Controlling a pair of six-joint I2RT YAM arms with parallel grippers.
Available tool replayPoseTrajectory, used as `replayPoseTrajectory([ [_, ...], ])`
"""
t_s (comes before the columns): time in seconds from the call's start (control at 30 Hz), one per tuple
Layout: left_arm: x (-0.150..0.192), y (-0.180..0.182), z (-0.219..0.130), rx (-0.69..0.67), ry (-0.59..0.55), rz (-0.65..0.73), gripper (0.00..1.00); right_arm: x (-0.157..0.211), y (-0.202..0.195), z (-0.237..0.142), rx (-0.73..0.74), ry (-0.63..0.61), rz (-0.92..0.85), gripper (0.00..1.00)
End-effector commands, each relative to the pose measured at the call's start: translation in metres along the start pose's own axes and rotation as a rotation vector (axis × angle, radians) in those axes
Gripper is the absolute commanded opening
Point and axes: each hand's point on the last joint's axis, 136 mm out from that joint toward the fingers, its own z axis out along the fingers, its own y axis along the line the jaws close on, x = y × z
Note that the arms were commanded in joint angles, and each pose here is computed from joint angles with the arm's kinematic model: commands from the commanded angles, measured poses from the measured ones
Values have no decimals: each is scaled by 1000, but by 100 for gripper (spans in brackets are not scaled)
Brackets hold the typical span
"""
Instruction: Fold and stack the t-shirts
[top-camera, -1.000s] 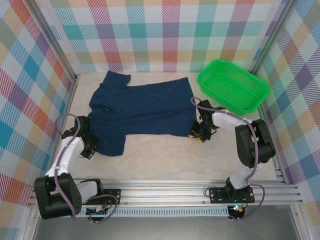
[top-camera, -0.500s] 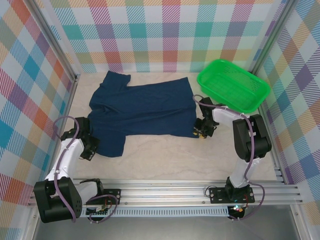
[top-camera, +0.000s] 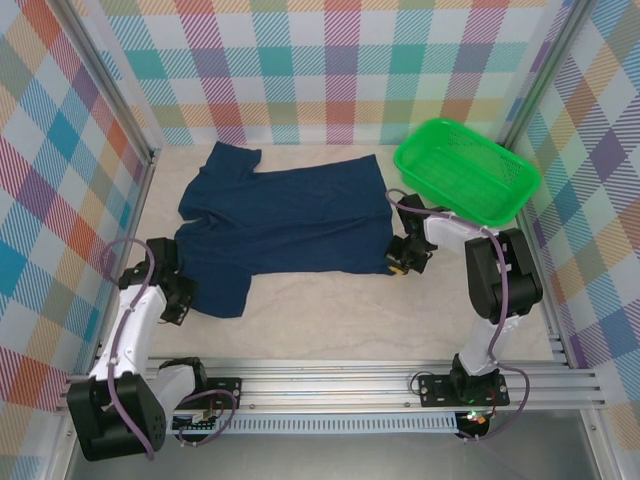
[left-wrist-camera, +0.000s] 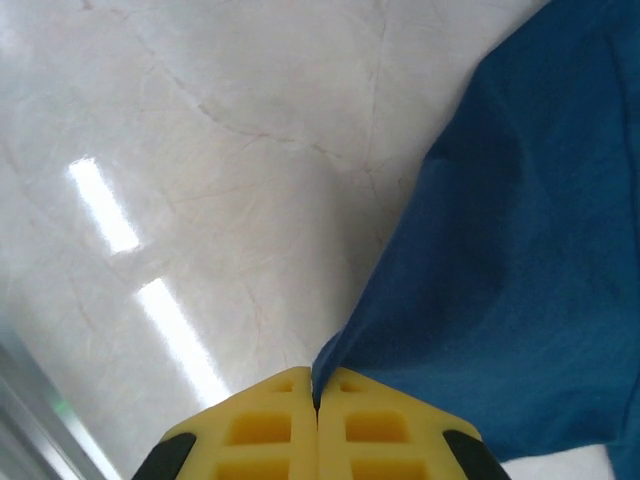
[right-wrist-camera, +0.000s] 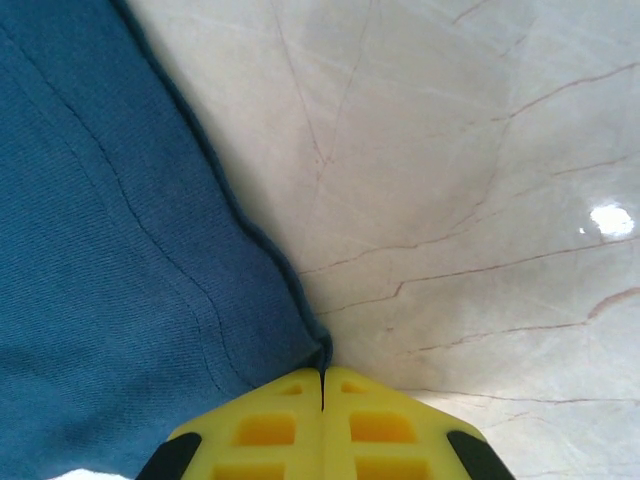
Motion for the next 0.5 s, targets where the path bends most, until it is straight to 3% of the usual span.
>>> replayPoseTrajectory([
  [0.0, 10, 25, -22, -50, 3, -97, 0, 11, -2, -14, 9, 3, -44, 0],
  [0.23, 40, 72, -49, -70, 15, -195, 0, 49, -13, -19, 30, 97, -132, 0],
  [0.47, 56, 84, -59, -41, 59, -224, 0, 83, -46, -24, 90, 154, -156, 0],
])
